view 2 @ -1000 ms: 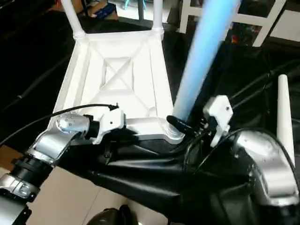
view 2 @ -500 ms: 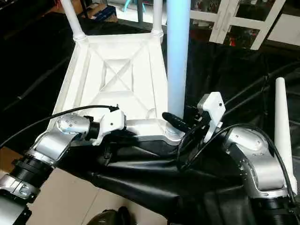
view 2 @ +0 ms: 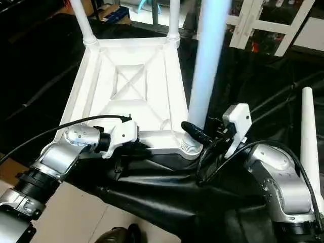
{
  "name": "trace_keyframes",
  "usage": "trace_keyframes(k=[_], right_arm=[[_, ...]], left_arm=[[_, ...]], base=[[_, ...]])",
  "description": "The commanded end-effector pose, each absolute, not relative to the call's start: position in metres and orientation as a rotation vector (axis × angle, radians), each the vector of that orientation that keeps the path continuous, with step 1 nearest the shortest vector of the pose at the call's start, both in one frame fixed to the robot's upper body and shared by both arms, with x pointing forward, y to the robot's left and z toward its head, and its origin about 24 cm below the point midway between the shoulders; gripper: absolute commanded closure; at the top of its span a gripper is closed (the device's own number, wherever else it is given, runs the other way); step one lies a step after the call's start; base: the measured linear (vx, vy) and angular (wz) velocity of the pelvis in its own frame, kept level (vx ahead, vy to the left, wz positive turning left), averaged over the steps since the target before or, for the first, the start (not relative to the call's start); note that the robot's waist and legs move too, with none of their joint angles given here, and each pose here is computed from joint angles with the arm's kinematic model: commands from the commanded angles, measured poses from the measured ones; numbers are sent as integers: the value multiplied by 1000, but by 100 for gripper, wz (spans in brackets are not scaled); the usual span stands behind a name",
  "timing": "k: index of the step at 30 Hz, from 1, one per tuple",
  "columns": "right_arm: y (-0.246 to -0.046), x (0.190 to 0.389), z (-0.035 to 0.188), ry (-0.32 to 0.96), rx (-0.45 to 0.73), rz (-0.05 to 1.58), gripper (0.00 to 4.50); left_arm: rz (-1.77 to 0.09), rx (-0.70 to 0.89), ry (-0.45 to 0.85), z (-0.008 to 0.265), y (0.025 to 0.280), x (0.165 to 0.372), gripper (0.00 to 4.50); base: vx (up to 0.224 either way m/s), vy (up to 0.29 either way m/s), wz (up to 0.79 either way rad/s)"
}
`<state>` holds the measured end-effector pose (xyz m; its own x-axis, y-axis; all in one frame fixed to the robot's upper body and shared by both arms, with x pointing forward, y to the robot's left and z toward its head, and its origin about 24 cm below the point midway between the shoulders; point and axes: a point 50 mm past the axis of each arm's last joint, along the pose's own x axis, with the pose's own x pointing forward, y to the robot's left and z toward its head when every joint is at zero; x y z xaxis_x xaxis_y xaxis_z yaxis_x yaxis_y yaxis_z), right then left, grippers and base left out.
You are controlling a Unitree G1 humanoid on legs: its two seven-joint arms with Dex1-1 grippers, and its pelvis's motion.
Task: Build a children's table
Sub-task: Insert table leg to table base
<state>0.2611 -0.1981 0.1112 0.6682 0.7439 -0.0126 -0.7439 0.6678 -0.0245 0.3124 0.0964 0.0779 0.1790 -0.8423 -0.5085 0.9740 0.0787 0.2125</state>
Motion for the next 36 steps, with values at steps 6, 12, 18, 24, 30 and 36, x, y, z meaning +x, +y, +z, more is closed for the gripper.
trace_keyframes(k=[6, 12, 18, 24, 30, 36], right_arm=[[-207, 232, 42, 306, 34, 746, 264], [-199, 226, 38, 344, -47, 814, 264], [-196, 230, 33, 411, -88, 857, 264], [-194, 232, 23, 513, -135, 898, 264], [-190, 239, 22, 528, -117, 890, 264], [-201, 236, 20, 517, -25, 798, 264]], left_arm=[[-1382, 570, 311, 72, 99, 312, 446], [-1387, 575, 315, 72, 99, 312, 446], [-1390, 582, 318, 72, 99, 312, 446], [-1393, 584, 323, 71, 99, 311, 446], [-1393, 585, 324, 71, 100, 311, 446], [-1387, 582, 324, 71, 101, 311, 446]], base=[[0, 0, 0], [0, 0, 0], [0, 0, 0], [0, 0, 0], [0, 0, 0], [0, 0, 0]])
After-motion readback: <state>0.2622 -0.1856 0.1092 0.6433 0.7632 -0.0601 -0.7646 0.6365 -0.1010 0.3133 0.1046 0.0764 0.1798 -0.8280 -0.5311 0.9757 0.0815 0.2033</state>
